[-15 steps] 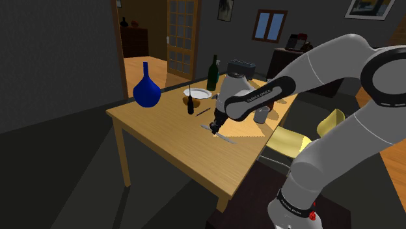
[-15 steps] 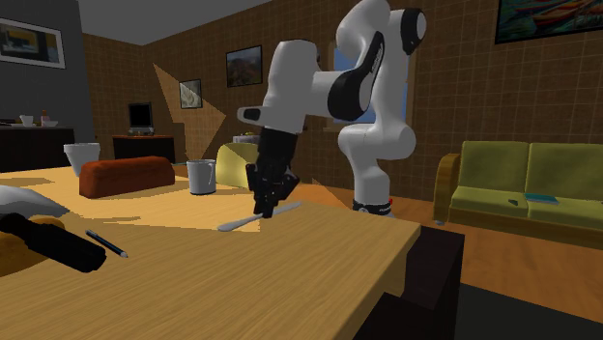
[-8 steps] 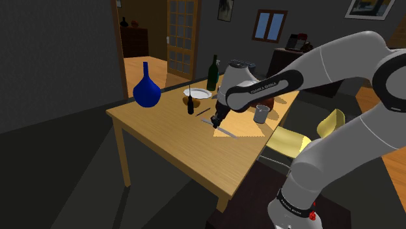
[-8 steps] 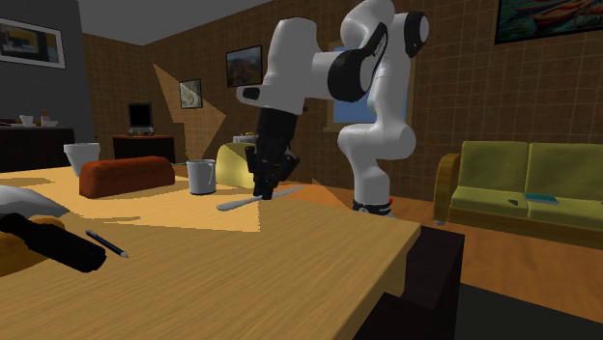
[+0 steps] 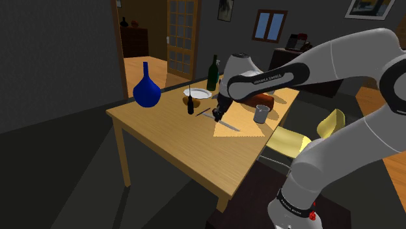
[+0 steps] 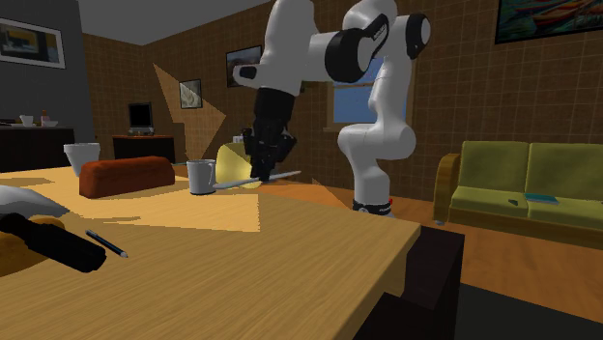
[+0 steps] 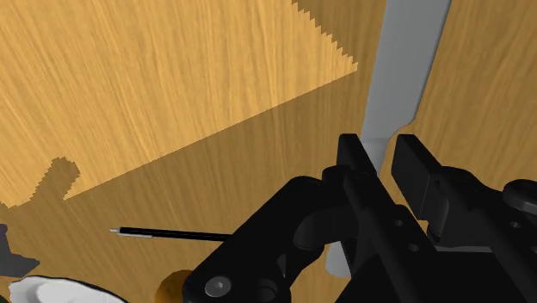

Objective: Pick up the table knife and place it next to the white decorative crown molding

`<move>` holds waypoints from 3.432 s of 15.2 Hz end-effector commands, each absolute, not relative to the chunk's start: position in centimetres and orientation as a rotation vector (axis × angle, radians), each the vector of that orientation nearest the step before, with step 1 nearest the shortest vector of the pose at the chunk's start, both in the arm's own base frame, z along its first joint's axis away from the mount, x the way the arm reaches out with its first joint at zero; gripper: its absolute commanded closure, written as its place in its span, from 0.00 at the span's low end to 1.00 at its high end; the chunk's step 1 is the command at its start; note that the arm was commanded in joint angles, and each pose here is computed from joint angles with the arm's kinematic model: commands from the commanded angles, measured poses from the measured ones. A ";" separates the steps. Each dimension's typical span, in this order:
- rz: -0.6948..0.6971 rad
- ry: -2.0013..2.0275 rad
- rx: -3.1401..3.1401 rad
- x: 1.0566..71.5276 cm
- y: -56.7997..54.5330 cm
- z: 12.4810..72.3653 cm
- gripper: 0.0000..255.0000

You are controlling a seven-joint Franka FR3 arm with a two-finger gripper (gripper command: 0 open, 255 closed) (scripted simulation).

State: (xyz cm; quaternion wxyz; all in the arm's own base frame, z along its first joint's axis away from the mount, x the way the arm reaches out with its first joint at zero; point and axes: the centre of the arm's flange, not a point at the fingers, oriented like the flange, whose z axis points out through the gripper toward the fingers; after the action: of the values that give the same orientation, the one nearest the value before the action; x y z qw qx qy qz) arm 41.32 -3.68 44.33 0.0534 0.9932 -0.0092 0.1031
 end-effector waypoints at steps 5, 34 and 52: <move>0.313 -0.028 3.019 42.1 -10.9 44.5 1.00; 0.313 -0.028 3.019 46.0 -47.7 44.1 1.00; 0.313 -0.028 3.019 46.0 -47.7 34.5 1.00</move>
State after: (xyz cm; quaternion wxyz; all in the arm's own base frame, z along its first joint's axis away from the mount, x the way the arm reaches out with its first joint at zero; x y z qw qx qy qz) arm 46.06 -47.74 35.10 0.0532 0.9932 -0.0091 0.1027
